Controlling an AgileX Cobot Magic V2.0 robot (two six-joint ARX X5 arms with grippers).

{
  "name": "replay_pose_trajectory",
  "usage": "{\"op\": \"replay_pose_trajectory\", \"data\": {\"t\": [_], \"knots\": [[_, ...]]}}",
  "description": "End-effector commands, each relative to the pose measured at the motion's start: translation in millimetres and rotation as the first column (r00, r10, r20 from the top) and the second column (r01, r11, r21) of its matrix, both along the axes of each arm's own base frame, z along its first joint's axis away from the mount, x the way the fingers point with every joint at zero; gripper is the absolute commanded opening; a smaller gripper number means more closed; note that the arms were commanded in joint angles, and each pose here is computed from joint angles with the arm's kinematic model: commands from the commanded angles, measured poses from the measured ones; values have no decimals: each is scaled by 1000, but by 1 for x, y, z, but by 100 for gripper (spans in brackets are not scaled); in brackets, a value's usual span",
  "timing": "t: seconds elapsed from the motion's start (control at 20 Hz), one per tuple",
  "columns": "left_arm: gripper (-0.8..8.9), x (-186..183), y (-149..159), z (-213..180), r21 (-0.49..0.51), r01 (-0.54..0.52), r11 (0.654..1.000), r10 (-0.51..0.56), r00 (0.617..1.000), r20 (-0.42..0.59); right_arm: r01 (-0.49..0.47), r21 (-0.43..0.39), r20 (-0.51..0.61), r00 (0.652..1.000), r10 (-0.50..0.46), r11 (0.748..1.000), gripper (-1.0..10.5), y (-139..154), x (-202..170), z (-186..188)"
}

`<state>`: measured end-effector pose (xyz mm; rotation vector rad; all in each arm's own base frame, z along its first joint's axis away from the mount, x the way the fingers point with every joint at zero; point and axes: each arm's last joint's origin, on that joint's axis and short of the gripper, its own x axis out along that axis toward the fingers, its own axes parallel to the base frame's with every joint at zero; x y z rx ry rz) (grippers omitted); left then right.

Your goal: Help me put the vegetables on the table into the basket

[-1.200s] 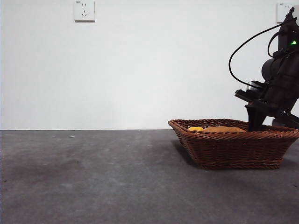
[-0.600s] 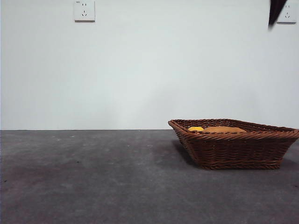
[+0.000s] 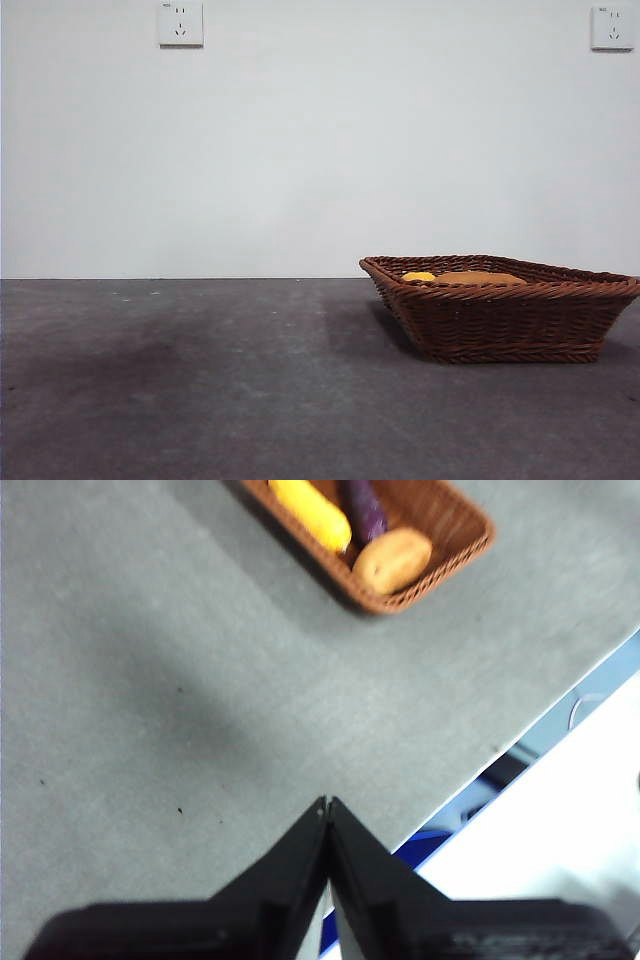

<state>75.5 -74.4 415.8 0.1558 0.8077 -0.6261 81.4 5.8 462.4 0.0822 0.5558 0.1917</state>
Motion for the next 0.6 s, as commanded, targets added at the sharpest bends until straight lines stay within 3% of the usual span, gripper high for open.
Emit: {"op": "replay_pose_trajectory", "data": {"t": [0.05, 0.4, 0.6], "knots": [[-4, 9, -9, -4, 34, 5, 999, -4, 1000, -21, 2, -5, -44, 999, -2, 1000, 1, 0, 3, -4], [-4, 36, -32, -18, 121, -9, 993, 21, 995, -100, 19, -23, -214, 977, -23, 1000, 1, -1, 41, -18], [-4, 32, -13, -9, 197, 80, 977, -93, 994, 57, 16, -25, -315, 949, -23, 1000, 1, -1, 77, -31]]}}
